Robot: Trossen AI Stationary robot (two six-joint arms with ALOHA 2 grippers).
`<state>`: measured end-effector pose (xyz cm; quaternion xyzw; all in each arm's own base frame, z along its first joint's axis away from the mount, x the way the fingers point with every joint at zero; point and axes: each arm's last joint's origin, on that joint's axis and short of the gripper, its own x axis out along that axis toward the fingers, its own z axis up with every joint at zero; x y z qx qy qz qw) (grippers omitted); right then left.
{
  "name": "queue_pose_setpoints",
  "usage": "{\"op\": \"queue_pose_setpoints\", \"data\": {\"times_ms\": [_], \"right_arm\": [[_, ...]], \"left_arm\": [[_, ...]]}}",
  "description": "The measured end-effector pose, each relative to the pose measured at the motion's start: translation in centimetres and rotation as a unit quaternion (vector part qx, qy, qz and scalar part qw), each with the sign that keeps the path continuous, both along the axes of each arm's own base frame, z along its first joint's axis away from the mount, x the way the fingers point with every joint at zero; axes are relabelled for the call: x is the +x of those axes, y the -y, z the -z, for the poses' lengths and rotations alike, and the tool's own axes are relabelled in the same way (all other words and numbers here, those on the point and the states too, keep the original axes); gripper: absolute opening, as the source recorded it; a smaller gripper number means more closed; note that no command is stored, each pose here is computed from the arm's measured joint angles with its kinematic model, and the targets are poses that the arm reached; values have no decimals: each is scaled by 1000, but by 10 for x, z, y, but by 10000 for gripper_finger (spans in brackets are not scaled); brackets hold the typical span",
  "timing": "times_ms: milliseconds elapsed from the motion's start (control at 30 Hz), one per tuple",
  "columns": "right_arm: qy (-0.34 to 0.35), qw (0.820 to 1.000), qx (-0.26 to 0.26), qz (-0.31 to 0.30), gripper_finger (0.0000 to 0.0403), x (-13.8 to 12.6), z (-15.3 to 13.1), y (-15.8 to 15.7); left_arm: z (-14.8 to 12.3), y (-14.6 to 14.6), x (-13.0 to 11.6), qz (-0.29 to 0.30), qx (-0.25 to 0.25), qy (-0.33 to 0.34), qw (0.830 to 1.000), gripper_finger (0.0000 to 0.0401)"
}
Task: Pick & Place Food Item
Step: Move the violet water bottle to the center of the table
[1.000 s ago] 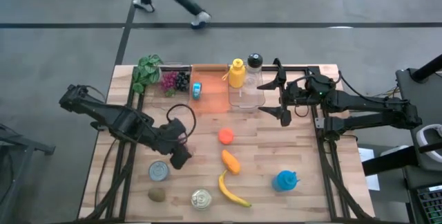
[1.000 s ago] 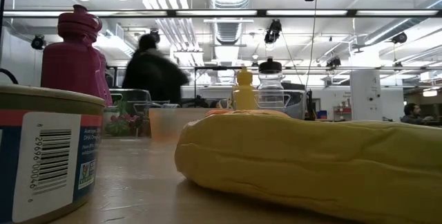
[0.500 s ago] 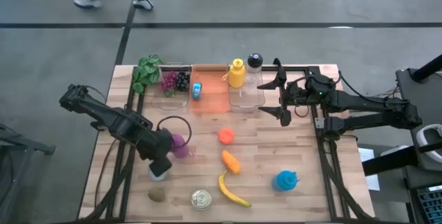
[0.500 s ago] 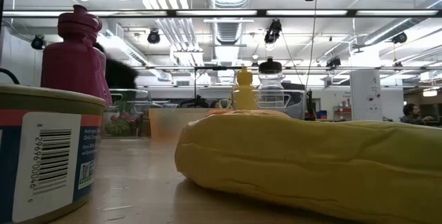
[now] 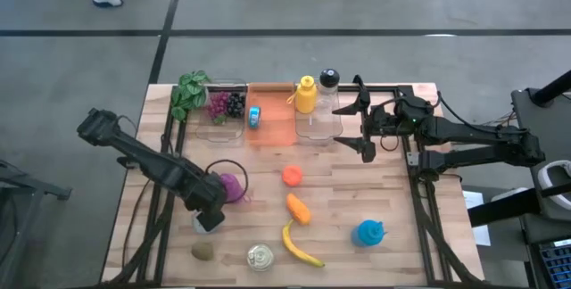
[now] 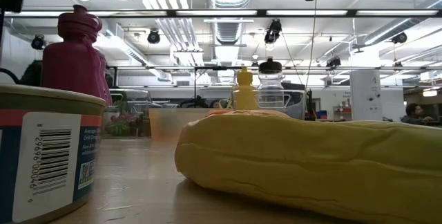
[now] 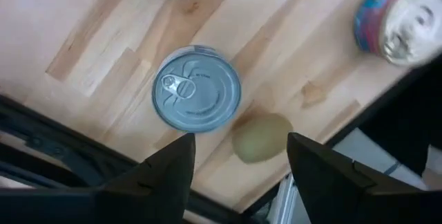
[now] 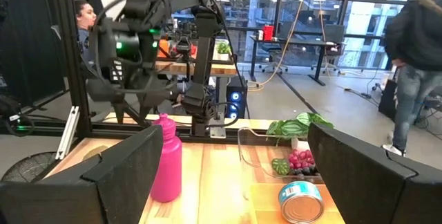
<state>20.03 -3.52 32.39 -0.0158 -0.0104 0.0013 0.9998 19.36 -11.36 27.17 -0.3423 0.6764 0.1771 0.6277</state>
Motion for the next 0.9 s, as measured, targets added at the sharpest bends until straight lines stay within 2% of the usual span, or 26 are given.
{"op": "queue_pose_setpoints", "data": {"times_ms": [200,467,700,900], "right_arm": [[0,1000,0,0,359,0,0,0],[0,1000,0,0,359,0,0,0],[0,1000,9,-1,359,0,0,0],[0,1000,8,-1,359,0,0,0]], "left_arm": [[18,-2,1,-46,18,3,999,230],[19,-8,4,-63,113,61,990,229],[34,-12,-1,-62,135,42,988,230],[38,-14,0,-65,169,61,982,231]]}}
